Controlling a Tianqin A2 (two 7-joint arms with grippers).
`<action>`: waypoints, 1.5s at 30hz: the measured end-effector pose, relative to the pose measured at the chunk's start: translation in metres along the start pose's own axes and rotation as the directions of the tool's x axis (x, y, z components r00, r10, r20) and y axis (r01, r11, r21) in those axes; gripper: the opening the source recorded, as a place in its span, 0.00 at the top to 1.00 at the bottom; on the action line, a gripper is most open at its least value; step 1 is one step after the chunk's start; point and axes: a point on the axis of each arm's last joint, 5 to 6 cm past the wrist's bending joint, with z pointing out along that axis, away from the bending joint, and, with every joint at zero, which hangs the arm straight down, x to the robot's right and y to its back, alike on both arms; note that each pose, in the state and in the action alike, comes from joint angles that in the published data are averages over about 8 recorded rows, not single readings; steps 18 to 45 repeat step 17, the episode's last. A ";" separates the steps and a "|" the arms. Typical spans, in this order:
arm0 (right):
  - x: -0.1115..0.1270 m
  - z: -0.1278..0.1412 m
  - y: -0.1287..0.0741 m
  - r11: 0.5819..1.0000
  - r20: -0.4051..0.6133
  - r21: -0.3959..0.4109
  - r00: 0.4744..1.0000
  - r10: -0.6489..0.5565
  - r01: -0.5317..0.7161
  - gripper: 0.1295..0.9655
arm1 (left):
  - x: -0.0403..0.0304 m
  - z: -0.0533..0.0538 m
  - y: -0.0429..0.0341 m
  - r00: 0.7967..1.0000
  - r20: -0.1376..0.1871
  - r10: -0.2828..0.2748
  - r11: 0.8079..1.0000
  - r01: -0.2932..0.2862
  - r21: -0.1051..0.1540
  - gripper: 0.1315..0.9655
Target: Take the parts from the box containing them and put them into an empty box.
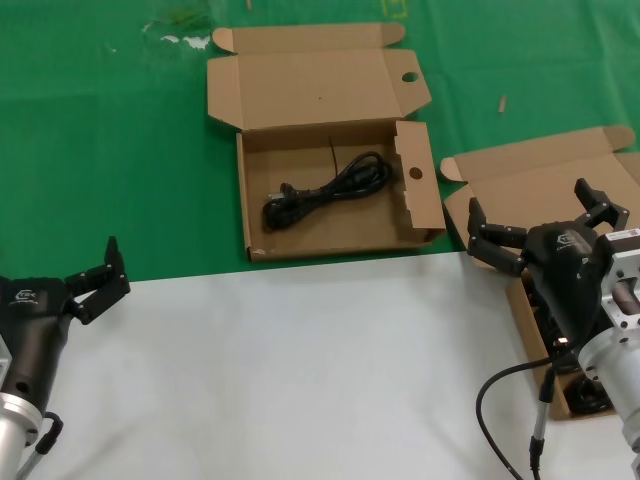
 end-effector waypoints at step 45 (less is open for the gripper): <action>0.000 0.000 0.000 1.000 0.000 0.000 1.000 0.000 0.000 0.00 | 0.0000 0.000 0.0000 1.000 0.000 0.000 1.000 0.000 0.000 0.00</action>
